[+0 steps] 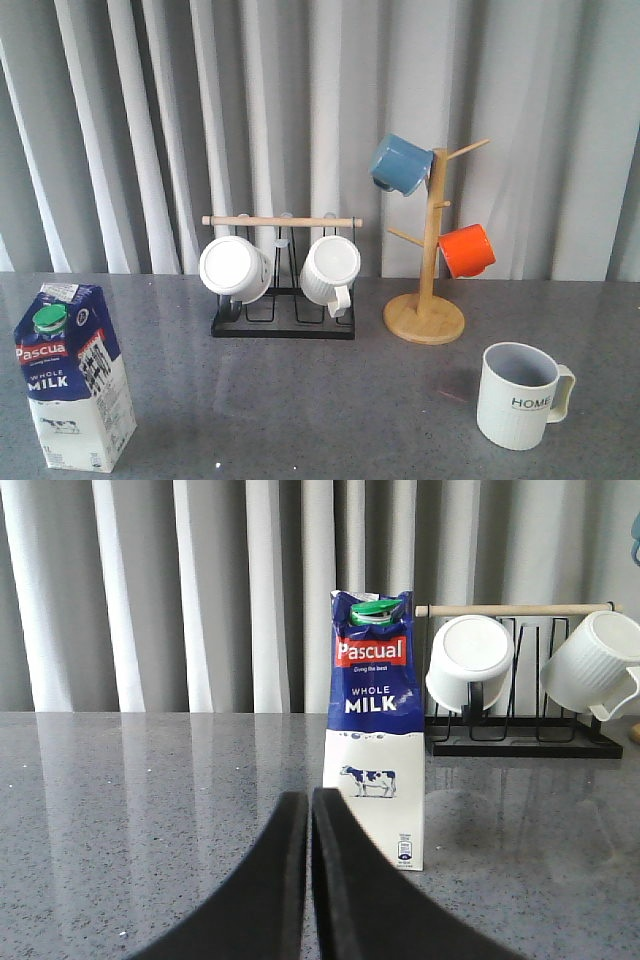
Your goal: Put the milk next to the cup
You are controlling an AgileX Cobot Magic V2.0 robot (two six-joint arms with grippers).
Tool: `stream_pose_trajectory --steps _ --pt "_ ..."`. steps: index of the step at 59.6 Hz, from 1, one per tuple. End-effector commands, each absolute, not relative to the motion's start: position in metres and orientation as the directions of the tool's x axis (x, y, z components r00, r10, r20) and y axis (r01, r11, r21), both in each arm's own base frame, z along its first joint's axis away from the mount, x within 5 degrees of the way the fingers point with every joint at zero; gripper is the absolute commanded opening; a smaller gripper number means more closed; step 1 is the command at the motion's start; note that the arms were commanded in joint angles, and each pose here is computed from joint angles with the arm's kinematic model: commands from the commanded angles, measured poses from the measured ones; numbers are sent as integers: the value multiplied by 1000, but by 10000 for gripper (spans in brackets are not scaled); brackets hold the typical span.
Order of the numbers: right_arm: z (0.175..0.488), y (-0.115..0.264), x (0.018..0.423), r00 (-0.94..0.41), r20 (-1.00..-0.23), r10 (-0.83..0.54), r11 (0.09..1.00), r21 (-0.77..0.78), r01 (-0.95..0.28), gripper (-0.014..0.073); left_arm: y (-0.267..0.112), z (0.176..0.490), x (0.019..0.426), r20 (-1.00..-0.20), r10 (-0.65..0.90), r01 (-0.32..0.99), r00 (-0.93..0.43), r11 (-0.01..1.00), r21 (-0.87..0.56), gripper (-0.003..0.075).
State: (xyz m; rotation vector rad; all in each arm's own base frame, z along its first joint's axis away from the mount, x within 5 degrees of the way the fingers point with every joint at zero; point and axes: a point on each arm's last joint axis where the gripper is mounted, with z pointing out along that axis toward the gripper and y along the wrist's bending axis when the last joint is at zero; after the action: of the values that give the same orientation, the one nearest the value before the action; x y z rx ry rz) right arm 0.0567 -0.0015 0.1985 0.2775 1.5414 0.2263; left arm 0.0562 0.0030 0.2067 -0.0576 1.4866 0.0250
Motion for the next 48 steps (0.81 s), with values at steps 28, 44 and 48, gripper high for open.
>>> stream_pose_trajectory --steps 28,44,48 --pt "206 -4 55 131 -883 451 890 456 8 -4 3 232 50 -913 -276 35 300 960 -278 -6" --pt "260 1 49 121 -898 423 906 421 -40 3 2 254 41 -699 -563 255 441 825 -504 57" --pt "279 1 51 130 -917 378 926 376 -36 25 2 263 38 -642 -634 309 431 772 -555 94"
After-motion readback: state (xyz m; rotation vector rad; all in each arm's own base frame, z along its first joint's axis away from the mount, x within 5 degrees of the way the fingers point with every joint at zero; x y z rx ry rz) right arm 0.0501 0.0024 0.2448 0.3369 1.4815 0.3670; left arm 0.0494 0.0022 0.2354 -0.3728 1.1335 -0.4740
